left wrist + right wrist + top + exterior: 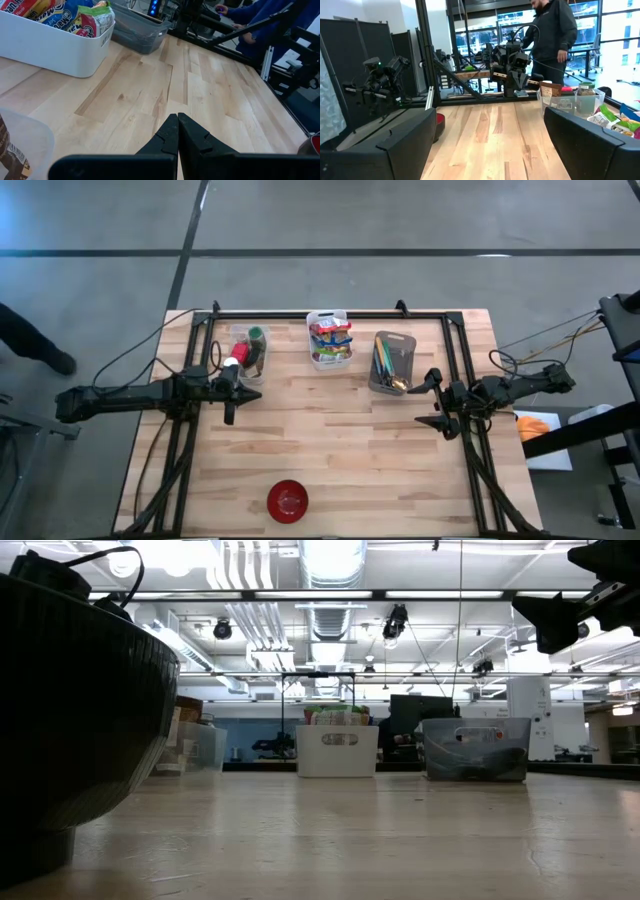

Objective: Pick & Place Food Item
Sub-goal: Return to Home Position

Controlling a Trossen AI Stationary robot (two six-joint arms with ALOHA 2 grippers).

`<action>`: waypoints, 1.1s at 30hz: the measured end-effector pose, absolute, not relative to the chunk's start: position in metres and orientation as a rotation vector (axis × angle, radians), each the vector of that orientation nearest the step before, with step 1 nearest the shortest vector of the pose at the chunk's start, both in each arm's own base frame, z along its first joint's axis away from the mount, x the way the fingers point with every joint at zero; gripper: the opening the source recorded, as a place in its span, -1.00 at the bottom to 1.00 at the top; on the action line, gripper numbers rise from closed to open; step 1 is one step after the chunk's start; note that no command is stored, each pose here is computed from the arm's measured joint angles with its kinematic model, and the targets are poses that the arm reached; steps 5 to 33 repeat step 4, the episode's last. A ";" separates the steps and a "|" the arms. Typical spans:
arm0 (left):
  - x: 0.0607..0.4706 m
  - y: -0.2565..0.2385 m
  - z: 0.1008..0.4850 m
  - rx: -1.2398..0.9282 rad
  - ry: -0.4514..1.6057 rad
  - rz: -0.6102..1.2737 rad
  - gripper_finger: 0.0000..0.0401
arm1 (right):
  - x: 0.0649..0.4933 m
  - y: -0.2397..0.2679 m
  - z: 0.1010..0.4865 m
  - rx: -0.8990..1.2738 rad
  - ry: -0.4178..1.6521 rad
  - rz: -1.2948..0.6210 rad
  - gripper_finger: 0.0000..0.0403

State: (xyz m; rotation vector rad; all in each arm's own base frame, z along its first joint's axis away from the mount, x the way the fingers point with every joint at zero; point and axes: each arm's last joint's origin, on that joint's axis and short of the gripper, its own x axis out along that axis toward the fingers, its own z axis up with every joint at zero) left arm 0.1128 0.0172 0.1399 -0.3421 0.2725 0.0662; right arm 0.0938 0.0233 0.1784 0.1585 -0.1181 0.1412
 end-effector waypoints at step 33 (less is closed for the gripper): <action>0.113 0.017 0.140 -0.342 0.272 0.066 -1.00 | 0.094 0.023 0.178 0.158 -0.118 0.141 0.82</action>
